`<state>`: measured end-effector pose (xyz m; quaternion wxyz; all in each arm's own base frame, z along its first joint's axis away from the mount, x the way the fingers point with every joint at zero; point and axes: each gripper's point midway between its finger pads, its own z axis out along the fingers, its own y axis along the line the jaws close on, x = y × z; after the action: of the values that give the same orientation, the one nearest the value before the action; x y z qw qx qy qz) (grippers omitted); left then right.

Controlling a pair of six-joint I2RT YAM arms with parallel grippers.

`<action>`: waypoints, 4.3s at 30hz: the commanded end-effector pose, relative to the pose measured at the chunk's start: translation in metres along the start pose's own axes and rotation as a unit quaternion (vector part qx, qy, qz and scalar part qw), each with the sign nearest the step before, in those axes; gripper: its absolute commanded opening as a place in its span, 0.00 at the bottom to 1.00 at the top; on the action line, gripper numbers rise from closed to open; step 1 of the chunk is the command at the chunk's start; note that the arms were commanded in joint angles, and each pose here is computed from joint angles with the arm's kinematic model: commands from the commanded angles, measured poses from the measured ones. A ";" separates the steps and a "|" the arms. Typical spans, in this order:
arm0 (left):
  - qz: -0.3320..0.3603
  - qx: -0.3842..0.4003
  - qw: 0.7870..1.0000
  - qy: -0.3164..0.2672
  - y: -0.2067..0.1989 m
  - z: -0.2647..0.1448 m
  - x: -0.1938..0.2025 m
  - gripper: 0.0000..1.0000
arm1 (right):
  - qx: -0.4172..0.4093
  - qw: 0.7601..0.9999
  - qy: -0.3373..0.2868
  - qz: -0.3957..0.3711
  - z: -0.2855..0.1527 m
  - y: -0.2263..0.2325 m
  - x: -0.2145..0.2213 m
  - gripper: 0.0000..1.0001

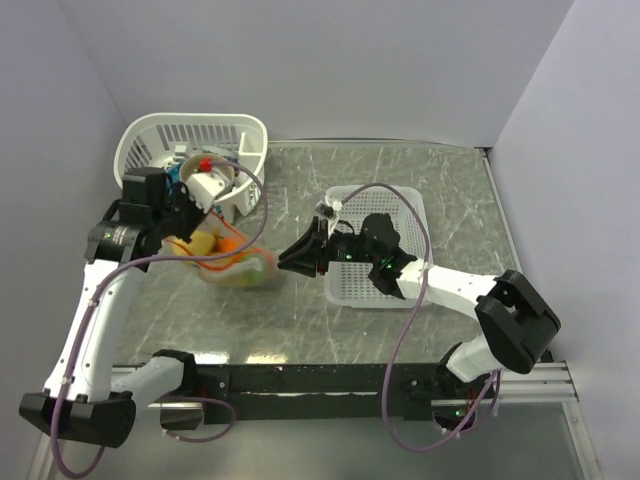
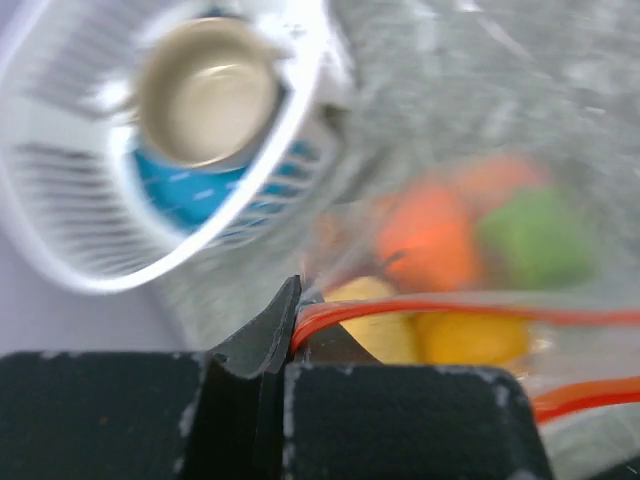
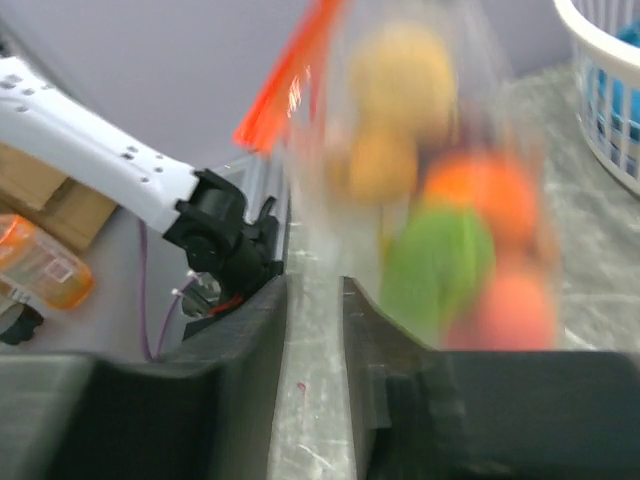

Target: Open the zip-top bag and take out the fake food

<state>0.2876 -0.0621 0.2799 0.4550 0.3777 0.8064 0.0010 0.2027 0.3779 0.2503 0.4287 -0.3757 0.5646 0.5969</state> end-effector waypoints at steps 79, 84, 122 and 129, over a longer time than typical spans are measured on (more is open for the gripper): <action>-0.063 0.193 0.948 0.243 -0.136 0.085 0.134 0.69 | 0.303 0.937 0.155 -0.077 0.035 -0.053 0.152 1.00; -0.052 0.189 0.950 0.242 -0.132 0.083 0.133 0.69 | 0.343 0.919 0.173 -0.090 0.031 -0.075 0.169 1.00; -0.095 0.188 0.943 0.257 -0.108 0.113 0.194 0.94 | 0.279 0.933 0.226 -0.038 0.006 -0.043 0.205 0.45; -0.100 0.201 0.937 0.267 -0.110 0.115 0.193 0.01 | 0.270 0.938 0.214 -0.040 0.005 -0.035 0.192 0.40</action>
<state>0.2284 -0.0660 0.0356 0.1127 0.3566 0.9185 -0.1286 0.1667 0.3930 0.0303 0.3848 -0.3978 0.7838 0.2816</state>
